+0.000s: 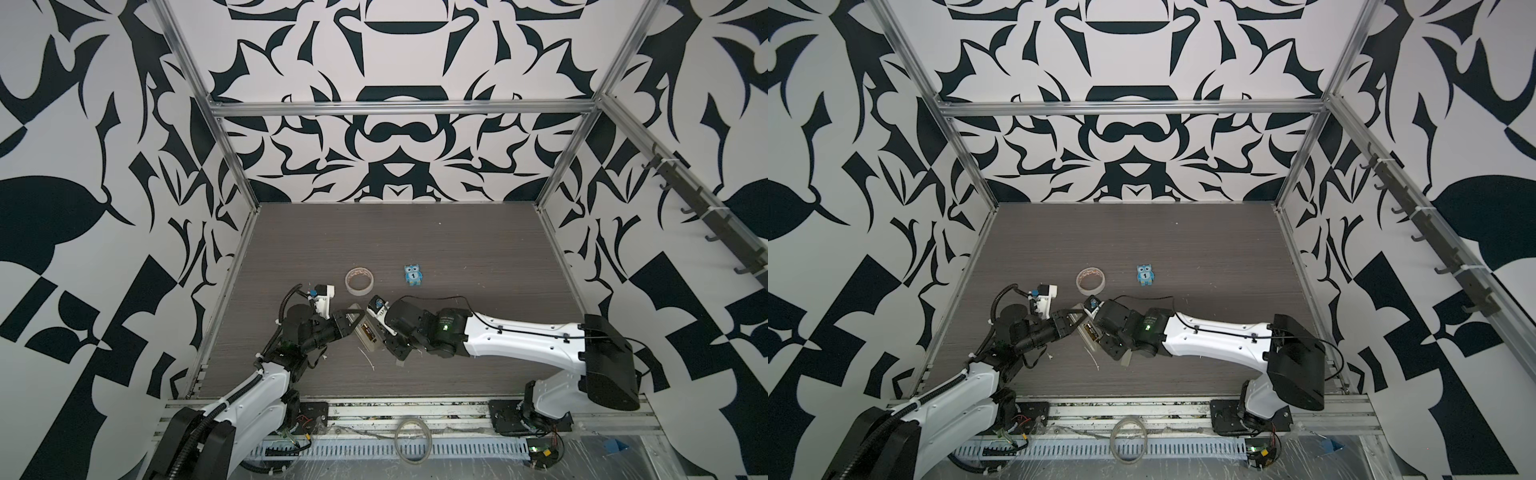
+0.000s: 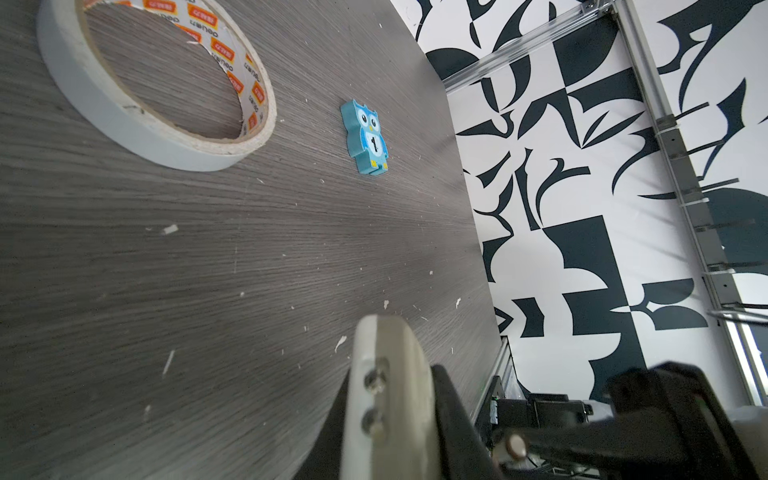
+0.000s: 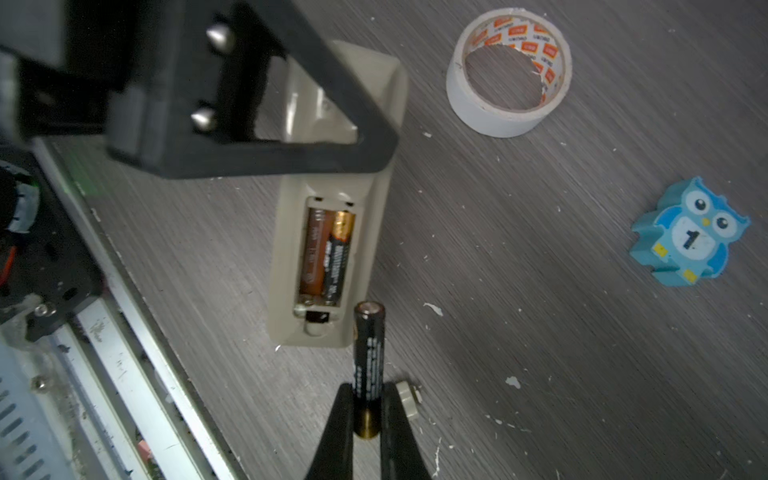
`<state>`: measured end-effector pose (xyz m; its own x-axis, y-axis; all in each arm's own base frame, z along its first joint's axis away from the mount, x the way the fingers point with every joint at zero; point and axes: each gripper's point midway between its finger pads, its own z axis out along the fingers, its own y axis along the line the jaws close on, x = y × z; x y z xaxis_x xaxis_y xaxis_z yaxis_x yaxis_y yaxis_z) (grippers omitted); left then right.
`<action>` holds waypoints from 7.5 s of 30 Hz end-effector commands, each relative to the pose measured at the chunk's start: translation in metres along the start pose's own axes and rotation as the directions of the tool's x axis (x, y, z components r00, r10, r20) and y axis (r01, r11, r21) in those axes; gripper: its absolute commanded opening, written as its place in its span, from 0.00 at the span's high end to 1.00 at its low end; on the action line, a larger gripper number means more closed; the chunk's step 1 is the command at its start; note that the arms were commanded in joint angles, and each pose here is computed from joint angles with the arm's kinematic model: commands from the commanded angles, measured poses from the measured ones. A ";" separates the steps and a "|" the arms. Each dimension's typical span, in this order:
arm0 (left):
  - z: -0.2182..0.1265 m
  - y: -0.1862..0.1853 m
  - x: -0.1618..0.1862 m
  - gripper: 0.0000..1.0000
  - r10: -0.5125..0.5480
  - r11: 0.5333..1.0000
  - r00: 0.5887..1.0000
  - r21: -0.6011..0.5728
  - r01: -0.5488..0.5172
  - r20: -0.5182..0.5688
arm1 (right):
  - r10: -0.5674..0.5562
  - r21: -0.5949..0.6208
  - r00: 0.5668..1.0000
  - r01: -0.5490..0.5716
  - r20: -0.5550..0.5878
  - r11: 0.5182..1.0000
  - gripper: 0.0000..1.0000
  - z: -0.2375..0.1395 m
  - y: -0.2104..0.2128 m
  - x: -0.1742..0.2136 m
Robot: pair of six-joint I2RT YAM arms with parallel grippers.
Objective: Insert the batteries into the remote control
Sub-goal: 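Carry the battery with the right gripper to the remote's compartment, then lower the battery into the empty slot beside the first battery, then open the right gripper and lift it off the seated battery, then press both batteries down into the compartment with the closed right gripper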
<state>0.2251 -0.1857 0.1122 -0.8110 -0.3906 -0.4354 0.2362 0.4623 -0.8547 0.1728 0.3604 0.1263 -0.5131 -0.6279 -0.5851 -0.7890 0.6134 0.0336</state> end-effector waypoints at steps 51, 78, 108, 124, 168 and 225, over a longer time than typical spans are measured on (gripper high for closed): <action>-0.002 -0.024 -0.010 1.00 0.041 0.994 0.999 0.096 -0.044 0.029 | 0.021 -0.068 0.997 -0.026 -0.074 0.997 1.00 0.023 0.014 -0.033; -0.002 -0.023 -0.012 1.00 0.026 0.995 0.999 0.095 -0.030 0.044 | 0.030 -0.057 0.999 -0.032 -0.039 0.998 0.79 0.017 0.012 -0.043; 0.001 -0.017 -0.006 1.00 0.007 0.995 1.000 0.098 -0.009 0.021 | 0.029 -0.078 1.000 -0.029 0.006 0.997 0.62 0.006 0.015 -0.052; 0.004 -0.035 0.000 1.00 0.029 0.986 0.998 0.168 -0.019 -0.059 | -0.144 -0.116 0.975 0.164 0.167 0.980 0.57 -0.045 0.017 -0.059; 0.012 -0.072 0.038 1.00 0.060 0.958 0.965 0.288 0.015 -0.253 | -0.589 -0.264 0.775 0.631 0.229 0.729 0.65 -0.062 0.044 0.004; 0.010 -0.077 0.041 1.00 0.061 0.945 0.963 0.327 0.029 -0.263 | -0.612 -0.248 0.782 0.619 0.116 0.745 0.83 -0.015 0.036 0.015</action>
<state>0.1821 -0.2396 0.1311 -0.9271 -0.1513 -0.3429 0.3005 0.2466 -0.9214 0.1234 0.3626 0.1319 0.1144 -0.8034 -0.5844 -0.9924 -0.0660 -0.1035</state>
